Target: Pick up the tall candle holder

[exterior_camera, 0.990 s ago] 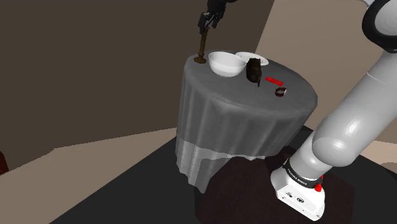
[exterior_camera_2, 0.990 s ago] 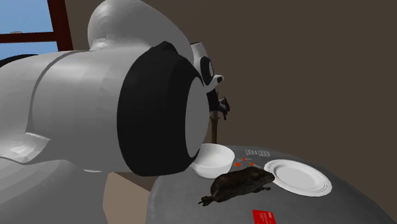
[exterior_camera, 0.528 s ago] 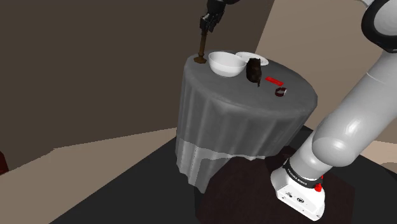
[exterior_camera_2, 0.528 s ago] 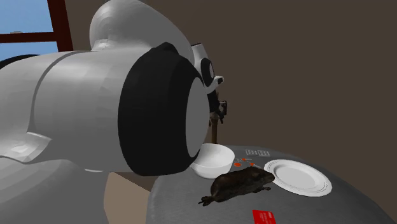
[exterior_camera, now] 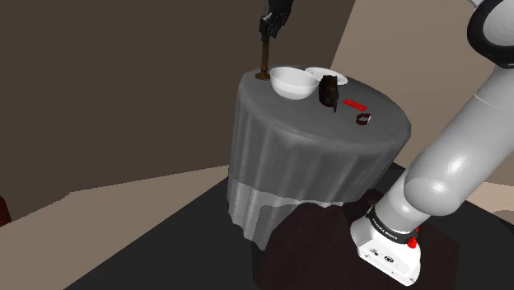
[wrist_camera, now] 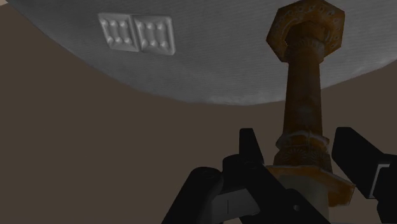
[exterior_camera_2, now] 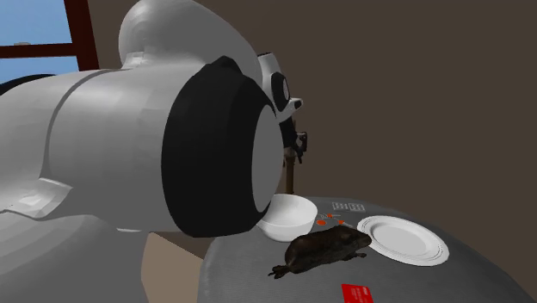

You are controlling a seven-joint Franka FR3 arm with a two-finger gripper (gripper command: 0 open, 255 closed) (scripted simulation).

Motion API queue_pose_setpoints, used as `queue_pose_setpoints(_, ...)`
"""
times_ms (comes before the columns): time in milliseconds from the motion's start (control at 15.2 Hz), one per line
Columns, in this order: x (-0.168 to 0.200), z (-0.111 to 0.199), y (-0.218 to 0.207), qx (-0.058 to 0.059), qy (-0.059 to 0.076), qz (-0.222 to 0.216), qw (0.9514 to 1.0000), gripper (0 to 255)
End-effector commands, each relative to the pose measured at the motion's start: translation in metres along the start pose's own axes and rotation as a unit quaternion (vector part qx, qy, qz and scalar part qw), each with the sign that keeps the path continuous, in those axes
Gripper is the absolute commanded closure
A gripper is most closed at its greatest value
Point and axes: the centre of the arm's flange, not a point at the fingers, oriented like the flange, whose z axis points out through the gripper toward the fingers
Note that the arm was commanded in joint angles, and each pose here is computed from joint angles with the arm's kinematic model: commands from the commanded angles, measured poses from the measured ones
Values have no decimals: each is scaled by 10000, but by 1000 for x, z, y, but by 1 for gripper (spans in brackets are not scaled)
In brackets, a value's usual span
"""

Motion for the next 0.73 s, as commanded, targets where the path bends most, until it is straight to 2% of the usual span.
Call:
queue_pose_setpoints(0, 3, -10, 3, 1, 0, -1, 10000, 255)
queue_pose_setpoints(660, 21, -58, 17, 1, 0, -1, 10000, 255)
